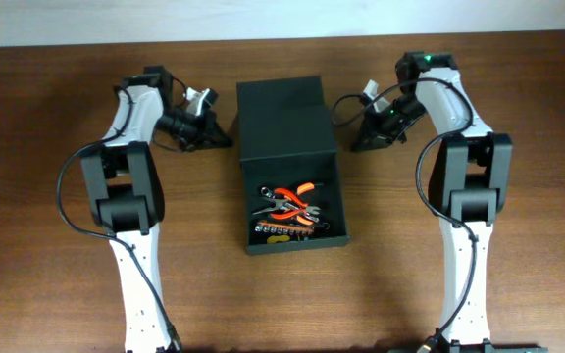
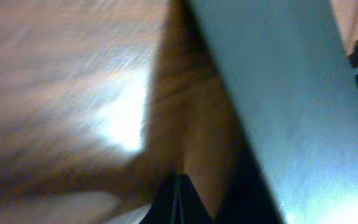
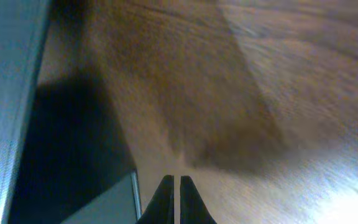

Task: Pack container
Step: 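Move both grippers to the raised lid edges and grip them, then swing the lid down over the box with both grippers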

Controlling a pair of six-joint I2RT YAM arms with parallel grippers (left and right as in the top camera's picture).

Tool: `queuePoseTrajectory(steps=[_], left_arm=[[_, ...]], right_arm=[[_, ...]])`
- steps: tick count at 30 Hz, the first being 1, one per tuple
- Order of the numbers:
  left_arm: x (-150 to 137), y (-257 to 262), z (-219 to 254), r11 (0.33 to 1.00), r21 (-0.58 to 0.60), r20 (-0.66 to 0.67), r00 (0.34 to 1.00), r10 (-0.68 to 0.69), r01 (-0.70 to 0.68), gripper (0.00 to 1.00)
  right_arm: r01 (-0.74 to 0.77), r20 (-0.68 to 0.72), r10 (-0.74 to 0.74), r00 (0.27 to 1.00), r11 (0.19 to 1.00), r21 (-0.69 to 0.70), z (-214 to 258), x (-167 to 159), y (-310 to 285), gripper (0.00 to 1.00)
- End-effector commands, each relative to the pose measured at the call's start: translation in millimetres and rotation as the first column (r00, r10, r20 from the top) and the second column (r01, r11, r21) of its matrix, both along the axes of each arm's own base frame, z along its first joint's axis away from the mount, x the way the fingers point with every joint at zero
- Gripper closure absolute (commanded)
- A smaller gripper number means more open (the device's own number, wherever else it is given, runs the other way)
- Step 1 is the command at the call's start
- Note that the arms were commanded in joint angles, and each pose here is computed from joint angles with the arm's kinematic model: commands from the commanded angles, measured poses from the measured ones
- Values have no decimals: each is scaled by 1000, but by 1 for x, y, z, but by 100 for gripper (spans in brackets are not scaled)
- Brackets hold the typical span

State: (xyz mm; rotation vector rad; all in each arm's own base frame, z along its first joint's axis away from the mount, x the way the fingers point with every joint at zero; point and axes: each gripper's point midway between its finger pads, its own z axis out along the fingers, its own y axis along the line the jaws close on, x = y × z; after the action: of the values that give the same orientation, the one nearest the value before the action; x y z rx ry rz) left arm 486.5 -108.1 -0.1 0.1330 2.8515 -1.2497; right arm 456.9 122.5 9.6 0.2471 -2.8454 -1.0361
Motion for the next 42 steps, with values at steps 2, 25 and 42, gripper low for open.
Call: queuePoseTrajectory(steps=[2, 25, 42], left_arm=[[8, -15, -3, 996, -81, -9, 999, 30, -31, 98], [43, -62, 91, 979, -196, 195, 980, -24, 63, 98], [-12, -85, 246, 989, 17, 380, 914, -145, 150, 98]], right_arm=[[10, 12, -12, 1000, 985, 171, 9, 6, 30, 96], [-163, 232, 66, 970, 889, 429, 83, 12, 59, 96], [-146, 404, 70, 912, 976, 160, 212, 6, 25, 92]])
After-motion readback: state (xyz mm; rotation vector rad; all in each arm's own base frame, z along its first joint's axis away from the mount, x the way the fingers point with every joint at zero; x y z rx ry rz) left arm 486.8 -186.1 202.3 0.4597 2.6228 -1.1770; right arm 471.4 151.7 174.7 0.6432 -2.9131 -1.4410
